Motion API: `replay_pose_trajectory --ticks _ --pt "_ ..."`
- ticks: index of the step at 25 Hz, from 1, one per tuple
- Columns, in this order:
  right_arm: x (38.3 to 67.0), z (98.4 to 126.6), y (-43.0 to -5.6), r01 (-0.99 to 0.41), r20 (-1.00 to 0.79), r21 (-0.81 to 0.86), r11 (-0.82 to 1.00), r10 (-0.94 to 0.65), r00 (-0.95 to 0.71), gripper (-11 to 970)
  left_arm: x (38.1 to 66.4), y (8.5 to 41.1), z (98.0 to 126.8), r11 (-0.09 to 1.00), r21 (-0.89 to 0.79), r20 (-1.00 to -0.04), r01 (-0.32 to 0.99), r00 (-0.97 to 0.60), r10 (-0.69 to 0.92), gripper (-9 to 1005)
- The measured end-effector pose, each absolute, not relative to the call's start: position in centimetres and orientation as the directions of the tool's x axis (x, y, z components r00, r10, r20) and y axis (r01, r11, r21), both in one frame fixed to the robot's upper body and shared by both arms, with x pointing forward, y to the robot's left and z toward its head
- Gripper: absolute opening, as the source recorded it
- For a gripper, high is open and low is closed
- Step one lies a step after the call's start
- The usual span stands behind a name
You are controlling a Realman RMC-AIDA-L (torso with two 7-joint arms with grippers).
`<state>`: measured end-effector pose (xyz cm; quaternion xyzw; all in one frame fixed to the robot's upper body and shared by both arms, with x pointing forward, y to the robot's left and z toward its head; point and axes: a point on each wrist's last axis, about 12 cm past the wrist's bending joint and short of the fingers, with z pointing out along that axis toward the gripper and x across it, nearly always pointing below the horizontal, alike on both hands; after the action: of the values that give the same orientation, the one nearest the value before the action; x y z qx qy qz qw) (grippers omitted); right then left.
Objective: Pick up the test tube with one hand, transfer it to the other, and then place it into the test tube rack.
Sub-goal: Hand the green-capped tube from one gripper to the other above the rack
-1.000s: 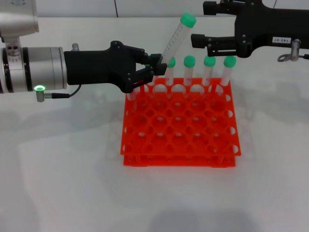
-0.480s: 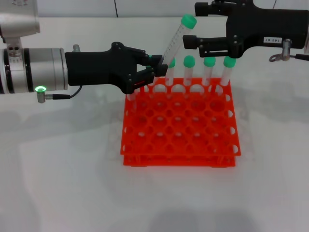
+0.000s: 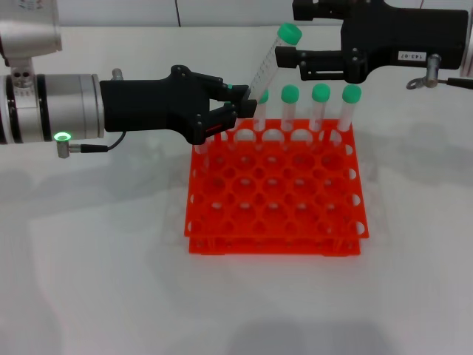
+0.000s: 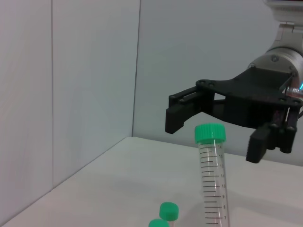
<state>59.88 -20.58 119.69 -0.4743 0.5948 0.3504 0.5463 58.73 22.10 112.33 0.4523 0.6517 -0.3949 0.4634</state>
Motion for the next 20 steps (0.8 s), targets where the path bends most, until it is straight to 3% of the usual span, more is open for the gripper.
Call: replay_pose_trajectory --ticks 8,10,20 --pt "59.96 119.60 -20.86 -0.944 -0.985 -0.094 0.316 -0.168 0.041 626 58.73 22.10 112.35 0.279 -0.094 -0.962 0.956 -0.160 0.222 195" --pt "59.96 119.60 -20.90 -0.943 -0.985 -0.094 0.318 -0.168 0.042 564 58.73 22.10 112.35 0.279 -0.094 -0.962 0.956 -0.160 0.222 195" --pt "59.98 119.42 -20.91 -0.944 -0.986 -0.086 0.320 -0.165 0.034 565 58.73 22.10 112.44 0.277 -0.092 -0.963 0.956 -0.156 0.218 195"
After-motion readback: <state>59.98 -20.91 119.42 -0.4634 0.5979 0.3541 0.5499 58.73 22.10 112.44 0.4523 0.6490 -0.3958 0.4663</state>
